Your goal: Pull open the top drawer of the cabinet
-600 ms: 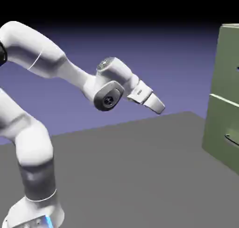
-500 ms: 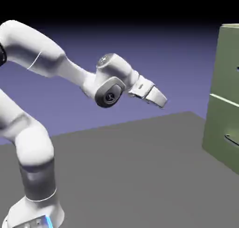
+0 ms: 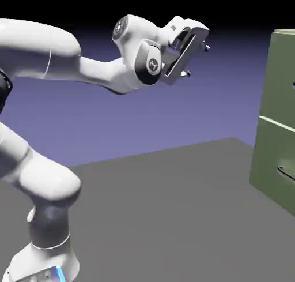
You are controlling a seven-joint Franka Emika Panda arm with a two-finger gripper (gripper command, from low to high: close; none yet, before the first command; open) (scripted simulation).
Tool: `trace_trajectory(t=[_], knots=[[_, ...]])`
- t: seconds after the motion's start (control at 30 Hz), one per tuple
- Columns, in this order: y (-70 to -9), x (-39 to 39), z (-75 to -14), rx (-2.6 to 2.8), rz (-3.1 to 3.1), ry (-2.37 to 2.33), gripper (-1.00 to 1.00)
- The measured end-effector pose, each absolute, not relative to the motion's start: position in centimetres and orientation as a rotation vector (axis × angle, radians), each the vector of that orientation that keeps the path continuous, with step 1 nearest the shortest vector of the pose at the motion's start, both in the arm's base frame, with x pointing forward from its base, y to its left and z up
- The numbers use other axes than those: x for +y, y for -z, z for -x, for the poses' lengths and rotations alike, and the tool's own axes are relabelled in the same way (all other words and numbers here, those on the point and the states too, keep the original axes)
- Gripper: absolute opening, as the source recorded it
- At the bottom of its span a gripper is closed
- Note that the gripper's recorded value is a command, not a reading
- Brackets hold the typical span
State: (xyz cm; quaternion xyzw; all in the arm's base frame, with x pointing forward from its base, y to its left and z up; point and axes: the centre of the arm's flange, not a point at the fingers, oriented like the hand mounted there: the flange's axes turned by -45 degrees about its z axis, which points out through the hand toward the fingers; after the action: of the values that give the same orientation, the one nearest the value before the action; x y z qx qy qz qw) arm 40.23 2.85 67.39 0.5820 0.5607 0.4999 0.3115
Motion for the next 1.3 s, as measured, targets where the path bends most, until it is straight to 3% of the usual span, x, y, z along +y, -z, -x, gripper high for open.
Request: trace_trajectory(t=[0.33,0.63,0.97,1.3], knots=[[-73.3,-1.1,-41.7,1.610,-0.838,-1.026,0.00],[-74.3,-5.7,-45.9,1.595,-0.351,-0.622,0.00],[-70.6,-9.4,-53.6,1.548,0.109,-0.072,0.00],[-62.5,-10.0,-62.8,1.464,0.599,0.540,0.00]])
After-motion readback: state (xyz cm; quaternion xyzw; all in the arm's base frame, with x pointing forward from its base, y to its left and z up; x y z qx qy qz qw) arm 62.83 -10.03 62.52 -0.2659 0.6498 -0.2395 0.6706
